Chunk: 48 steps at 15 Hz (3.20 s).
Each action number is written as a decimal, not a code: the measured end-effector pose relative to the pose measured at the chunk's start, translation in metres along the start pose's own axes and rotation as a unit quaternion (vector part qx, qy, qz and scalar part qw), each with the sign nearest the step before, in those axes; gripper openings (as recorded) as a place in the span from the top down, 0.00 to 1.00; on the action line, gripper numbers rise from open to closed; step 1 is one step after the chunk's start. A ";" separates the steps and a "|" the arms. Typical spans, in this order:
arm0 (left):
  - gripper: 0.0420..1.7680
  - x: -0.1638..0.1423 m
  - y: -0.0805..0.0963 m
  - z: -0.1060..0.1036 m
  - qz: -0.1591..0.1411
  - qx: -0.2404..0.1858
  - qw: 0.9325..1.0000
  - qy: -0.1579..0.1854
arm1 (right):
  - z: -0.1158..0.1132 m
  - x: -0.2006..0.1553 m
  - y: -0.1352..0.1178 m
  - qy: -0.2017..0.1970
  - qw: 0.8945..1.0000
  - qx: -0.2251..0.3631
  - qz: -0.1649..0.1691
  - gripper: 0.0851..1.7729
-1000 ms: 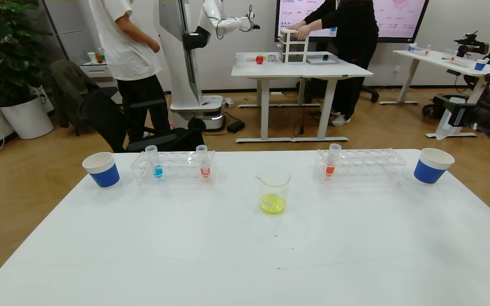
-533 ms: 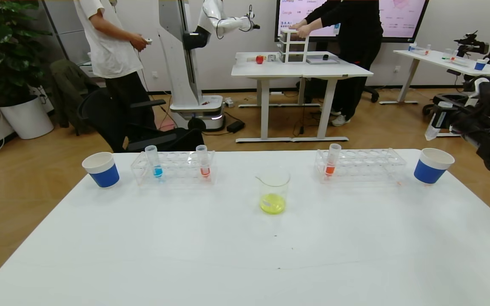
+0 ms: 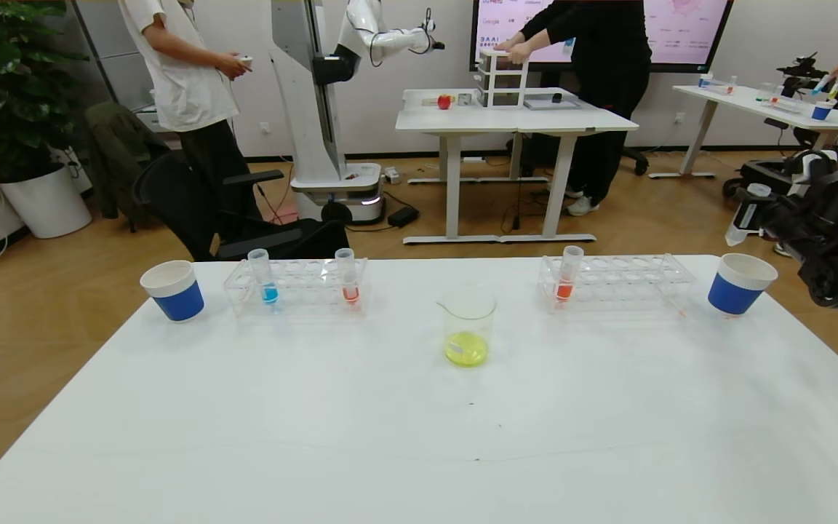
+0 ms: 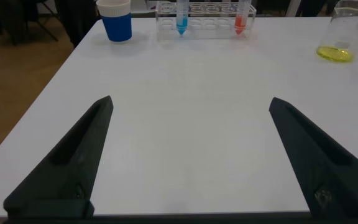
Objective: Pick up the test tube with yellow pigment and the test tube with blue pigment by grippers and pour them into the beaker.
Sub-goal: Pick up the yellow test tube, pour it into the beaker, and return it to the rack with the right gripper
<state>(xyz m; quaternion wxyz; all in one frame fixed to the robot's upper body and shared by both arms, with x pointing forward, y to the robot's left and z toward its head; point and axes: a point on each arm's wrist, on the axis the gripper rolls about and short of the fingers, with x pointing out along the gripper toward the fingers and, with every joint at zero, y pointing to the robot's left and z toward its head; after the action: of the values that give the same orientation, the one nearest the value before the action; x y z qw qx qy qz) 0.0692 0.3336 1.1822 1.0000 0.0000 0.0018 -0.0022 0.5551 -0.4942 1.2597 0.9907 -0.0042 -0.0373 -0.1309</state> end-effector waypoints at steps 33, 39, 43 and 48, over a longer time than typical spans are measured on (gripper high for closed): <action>0.01 0.000 0.000 0.000 0.000 0.000 1.000 0.000 | -0.020 -0.044 -0.002 0.041 0.999 0.000 -0.006 0.76; 0.01 0.000 0.000 0.000 0.000 0.000 1.000 0.000 | -0.038 -0.051 -0.001 0.053 0.999 0.002 -0.004 0.76; 0.01 0.000 0.000 0.000 0.000 0.000 1.000 0.000 | -0.043 -0.056 0.001 0.062 0.998 0.004 -0.001 0.62; 0.01 0.000 0.000 0.000 0.000 0.000 1.000 0.000 | -0.035 -0.059 0.000 0.054 0.999 0.002 -0.002 0.02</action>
<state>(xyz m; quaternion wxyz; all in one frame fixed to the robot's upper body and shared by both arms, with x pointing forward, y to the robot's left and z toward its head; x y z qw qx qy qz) 0.0692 0.3335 1.1822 1.0000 0.0000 0.0016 -0.0026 0.5014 -0.4792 1.2205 0.9910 0.0052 0.0161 -0.1325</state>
